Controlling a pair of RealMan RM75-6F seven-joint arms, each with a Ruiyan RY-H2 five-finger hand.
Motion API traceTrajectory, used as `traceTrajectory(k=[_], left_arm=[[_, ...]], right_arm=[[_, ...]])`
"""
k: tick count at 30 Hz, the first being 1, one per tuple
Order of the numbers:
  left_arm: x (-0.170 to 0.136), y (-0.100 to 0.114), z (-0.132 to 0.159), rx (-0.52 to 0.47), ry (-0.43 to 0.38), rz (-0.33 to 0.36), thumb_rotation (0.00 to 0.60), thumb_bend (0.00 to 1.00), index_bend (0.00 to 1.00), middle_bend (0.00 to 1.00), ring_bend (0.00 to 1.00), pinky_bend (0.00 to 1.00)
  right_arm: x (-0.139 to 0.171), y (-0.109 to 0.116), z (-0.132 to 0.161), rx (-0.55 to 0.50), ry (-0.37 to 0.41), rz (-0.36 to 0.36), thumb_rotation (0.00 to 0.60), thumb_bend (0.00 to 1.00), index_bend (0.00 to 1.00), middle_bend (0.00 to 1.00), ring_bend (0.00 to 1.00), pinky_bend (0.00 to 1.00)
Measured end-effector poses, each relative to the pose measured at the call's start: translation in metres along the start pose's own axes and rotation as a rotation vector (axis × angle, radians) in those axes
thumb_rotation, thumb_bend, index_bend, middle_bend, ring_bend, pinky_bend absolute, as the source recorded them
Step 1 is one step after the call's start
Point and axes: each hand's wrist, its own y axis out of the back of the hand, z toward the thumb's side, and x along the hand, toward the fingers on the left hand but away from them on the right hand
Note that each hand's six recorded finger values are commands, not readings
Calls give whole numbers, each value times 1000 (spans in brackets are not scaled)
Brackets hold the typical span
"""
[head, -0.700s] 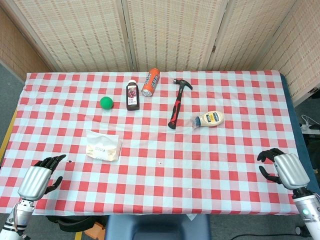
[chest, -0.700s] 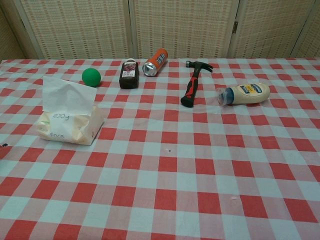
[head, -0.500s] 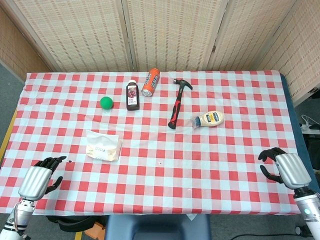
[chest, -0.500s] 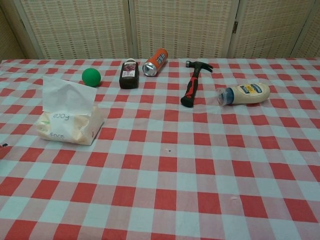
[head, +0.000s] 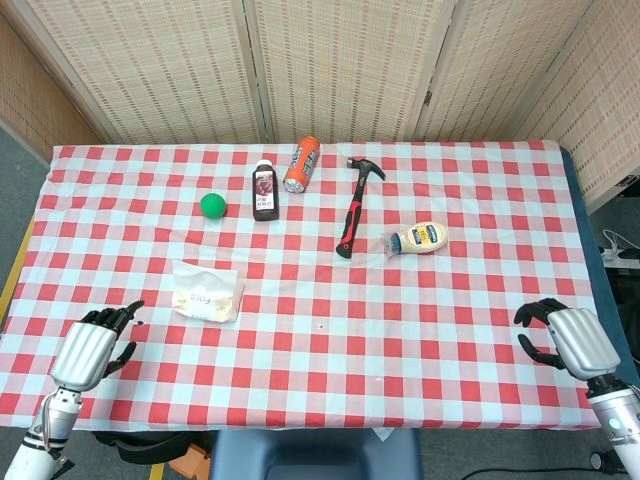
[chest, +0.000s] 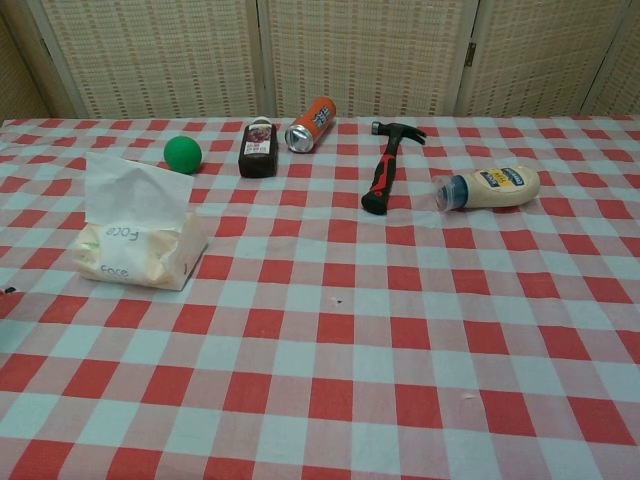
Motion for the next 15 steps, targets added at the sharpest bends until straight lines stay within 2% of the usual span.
traceTrajectory(k=[2, 4, 9, 15], left_arm=[[15, 3, 5, 9, -22, 29, 600, 369, 167, 624, 729, 873], [29, 4, 11, -1, -46, 44, 600, 369, 166, 720, 801, 944], [63, -4, 31, -24, -108, 17, 600, 371, 166, 800, 825, 964], [96, -24, 53, -28, -152, -64, 600, 373, 148, 814, 826, 965]], right_arm=[[0, 0, 0, 0, 0, 1, 600, 304, 475, 495, 357, 674], [-1, 0, -1, -1, -2, 4, 600, 304, 475, 495, 357, 674], [0, 0, -1, -1, -5, 5, 600, 304, 476, 495, 358, 674], [-1, 0, -1, 0, -5, 10, 600, 304, 479, 495, 359, 674]])
